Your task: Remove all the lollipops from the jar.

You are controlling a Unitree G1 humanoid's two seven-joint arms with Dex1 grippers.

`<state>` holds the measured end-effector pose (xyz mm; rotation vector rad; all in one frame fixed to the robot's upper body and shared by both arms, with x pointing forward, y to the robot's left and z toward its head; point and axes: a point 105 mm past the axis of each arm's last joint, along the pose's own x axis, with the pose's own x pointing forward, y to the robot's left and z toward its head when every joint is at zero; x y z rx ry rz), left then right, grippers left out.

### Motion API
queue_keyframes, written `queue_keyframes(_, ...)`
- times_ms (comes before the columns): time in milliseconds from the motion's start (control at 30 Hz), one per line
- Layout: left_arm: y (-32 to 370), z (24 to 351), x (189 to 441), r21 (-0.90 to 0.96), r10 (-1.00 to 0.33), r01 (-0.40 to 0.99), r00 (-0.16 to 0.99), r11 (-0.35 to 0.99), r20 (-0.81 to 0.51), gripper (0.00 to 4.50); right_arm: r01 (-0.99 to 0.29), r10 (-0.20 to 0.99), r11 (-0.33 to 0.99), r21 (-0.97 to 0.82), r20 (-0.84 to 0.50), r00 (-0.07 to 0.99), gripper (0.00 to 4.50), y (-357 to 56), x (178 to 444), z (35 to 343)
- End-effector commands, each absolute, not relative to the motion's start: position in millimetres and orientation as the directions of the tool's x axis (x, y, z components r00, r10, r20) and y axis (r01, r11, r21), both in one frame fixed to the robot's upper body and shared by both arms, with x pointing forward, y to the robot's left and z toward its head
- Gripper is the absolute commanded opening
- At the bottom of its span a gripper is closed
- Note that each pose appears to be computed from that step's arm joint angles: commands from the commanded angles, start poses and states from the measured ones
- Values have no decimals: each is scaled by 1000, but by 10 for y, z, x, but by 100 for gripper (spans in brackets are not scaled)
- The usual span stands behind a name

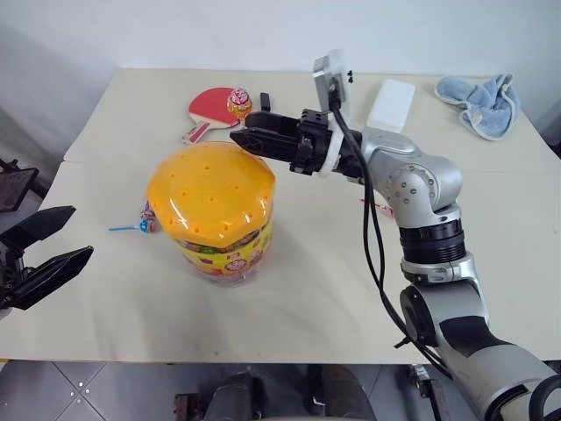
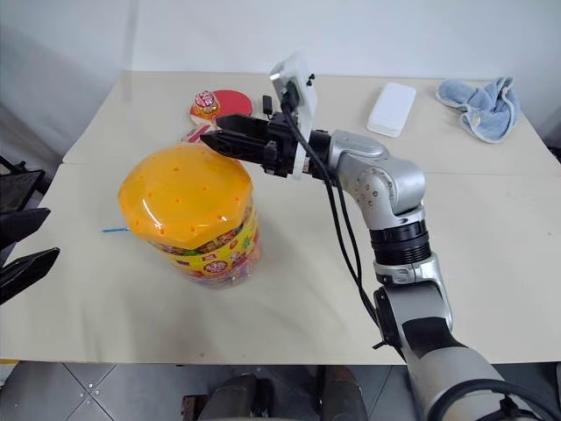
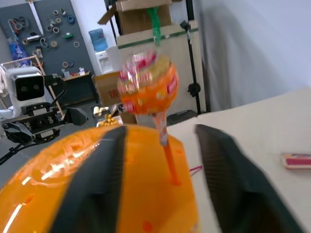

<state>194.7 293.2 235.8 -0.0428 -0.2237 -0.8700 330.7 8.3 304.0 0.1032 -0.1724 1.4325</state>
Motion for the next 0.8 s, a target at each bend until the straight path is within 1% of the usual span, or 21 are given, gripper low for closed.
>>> queue_keyframes(33, 2908, 2465, 1886, 111, -756, 756, 610, 645, 235, 450, -988, 969, 120, -99, 228, 94, 83, 111, 3228, 3223)
queue_keyframes(100, 2902, 2467, 1890, 113, -757, 757, 609, 644, 237, 450, -988, 967, 109, -107, 243, 80, 10, 108, 3208, 3246)
queue_keyframes(167, 2893, 2478, 1898, 115, -760, 760, 603, 640, 243, 450, -987, 958, 89, -132, 281, 49, 4, 63, 3173, 3302)
queue_keyframes(233, 2881, 2495, 1906, 117, -764, 765, 595, 634, 248, 450, -985, 932, 53, -163, 363, -10, 4, -57, 3114, 3427)
queue_keyframes(267, 2874, 2505, 1912, 119, -768, 768, 590, 629, 250, 450, -983, 907, 51, -174, 420, -27, 4, -159, 3105, 3524)
queue_keyframes(333, 2860, 2519, 1921, 123, -774, 773, 582, 622, 249, 450, -978, 876, 70, -195, 480, -33, 4, -344, 3111, 3664)
queue_keyframes(400, 2817, 2532, 1936, 136, -793, 788, 562, 600, 236, 450, -967, 871, 173, -187, 487, 61, 4, -617, 3233, 3774)
queue_keyframes(433, 2782, 2541, 1944, 144, -806, 799, 548, 583, 224, 450, -957, 876, 225, -185, 468, 115, 4, -760, 3293, 3784)
queue_keyframes(500, 2693, 2548, 1951, 158, -838, 827, 512, 540, 189, 450, -921, 898, 336, -196, 362, 250, 4, -1038, 3428, 3673)
queue_keyframes(533, 2630, 2534, 1950, 166, -860, 845, 486, 508, 159, 450, -893, 900, 399, -209, 274, 338, 4, -1217, 3501, 3549)
queue_keyframes(600, 2500, 2467, 1949, 176, -902, 885, 425, 432, 75, 450, -824, 856, 510, -248, 52, 514, 4, -1661, 3595, 3202)
queue_keyframes(633, 2458, 2431, 1948, 178, -915, 898, 401, 402, 42, 450, -798, 819, 556, -233, -11, 574, 4, -1840, 3609, 3084)
queue_keyframes(667, 2429, 2405, 1948, 177, -924, 908, 382, 380, 19, 450, -776, 787, 590, -222, -58, 614, 4, -1993, 3600, 2977)
queue_keyframes(733, 2378, 2344, 1950, 172, -941, 929, 337, 327, -30, 450, -716, 686, 658, -231, -207, 697, 4, -2412, 3491, 2543)
queue_keyframes(800, 2361, 2295, 1947, 167, -949, 941, 308, 293, -69, 450, -688, 609, 681, -250, -327, 723, 4, -2683, 3348, 2192)
